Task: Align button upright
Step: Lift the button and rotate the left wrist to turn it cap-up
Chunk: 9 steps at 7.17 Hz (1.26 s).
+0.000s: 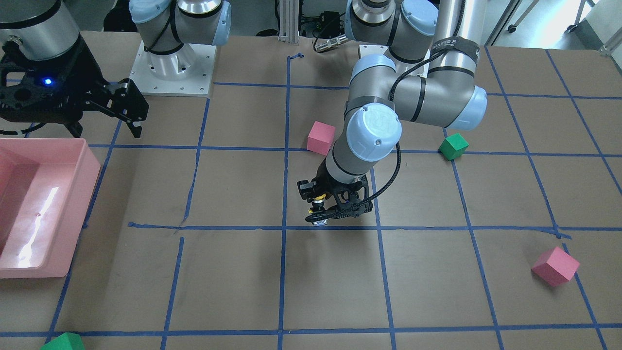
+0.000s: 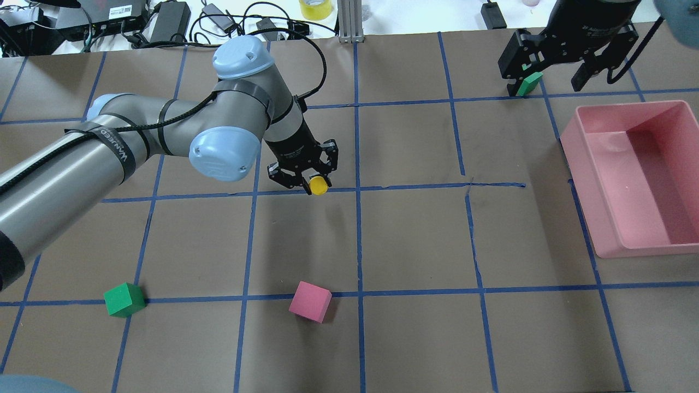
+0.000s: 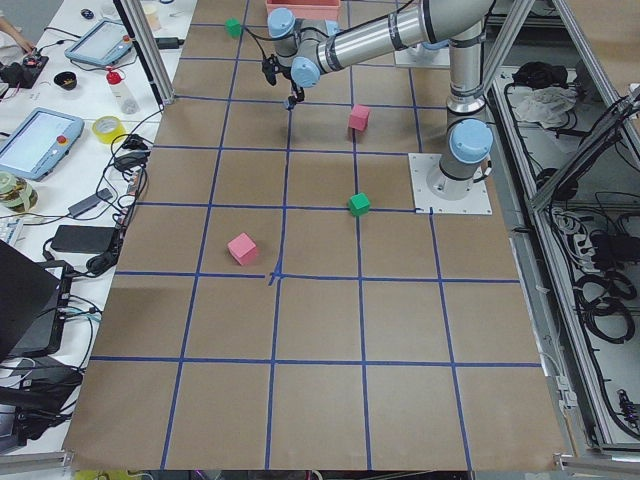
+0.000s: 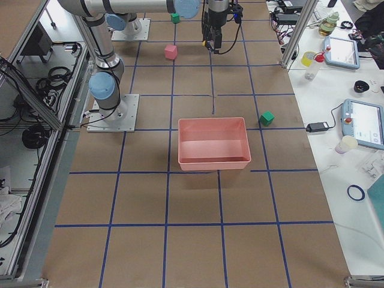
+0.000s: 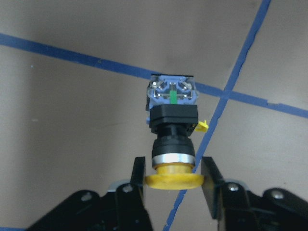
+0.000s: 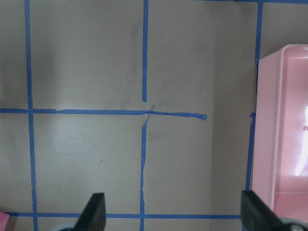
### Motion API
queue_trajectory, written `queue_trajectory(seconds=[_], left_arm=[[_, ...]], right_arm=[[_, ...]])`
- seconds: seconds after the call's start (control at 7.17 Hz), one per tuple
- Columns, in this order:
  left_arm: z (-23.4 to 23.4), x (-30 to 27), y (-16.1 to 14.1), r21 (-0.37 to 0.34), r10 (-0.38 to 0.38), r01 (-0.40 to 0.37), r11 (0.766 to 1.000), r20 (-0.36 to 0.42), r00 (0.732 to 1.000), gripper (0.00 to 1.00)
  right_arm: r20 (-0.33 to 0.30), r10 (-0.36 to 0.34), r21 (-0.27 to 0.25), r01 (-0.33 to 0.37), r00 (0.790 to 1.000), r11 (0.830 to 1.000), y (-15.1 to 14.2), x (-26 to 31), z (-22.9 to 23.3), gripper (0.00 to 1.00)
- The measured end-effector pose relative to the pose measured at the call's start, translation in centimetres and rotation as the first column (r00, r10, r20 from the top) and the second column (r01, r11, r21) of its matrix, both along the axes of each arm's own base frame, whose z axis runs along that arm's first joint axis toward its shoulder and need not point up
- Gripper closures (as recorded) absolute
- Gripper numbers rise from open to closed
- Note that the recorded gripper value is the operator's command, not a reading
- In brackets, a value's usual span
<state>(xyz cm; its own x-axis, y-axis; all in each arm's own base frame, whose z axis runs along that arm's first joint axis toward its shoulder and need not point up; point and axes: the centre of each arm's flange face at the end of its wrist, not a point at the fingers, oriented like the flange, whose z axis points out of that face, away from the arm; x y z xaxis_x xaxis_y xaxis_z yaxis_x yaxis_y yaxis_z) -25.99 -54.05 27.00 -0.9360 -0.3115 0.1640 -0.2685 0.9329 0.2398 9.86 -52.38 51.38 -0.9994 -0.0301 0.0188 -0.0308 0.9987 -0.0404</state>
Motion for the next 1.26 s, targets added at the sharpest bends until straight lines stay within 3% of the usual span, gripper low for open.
queue_trajectory(seconds=[0.14, 0.42, 0.84, 1.26], left_arm=[[0.5, 0.1, -0.3, 0.055, 0.013, -0.012, 0.998, -0.020, 1.000, 0.89], [-0.4, 1.1, -1.1, 0.176, 0.115, -0.097, 0.980, -0.098, 0.988, 0.97], [-2.6, 1.1, -1.2, 0.326, 0.307, -0.250, 0.912, -0.138, 0.942, 1.00], [-5.1, 2.5, -0.5, 0.413, 0.406, -0.332, 0.848, -0.104, 0.908, 1.00]], right_arm=[[0.000, 0.000, 0.000, 0.000, 1.000, 1.000, 0.0, 0.0, 0.0, 0.00], [-0.001, 0.001, 0.001, -0.001, 1.000, 1.000, 0.1, 0.0, 0.0, 0.00], [-0.001, 0.000, 0.003, 0.000, 1.000, 1.000, 0.1, 0.1, 0.0, 0.00], [0.001, -0.004, 0.005, 0.004, 1.000, 1.000, 0.2, 0.1, 0.1, 0.00]])
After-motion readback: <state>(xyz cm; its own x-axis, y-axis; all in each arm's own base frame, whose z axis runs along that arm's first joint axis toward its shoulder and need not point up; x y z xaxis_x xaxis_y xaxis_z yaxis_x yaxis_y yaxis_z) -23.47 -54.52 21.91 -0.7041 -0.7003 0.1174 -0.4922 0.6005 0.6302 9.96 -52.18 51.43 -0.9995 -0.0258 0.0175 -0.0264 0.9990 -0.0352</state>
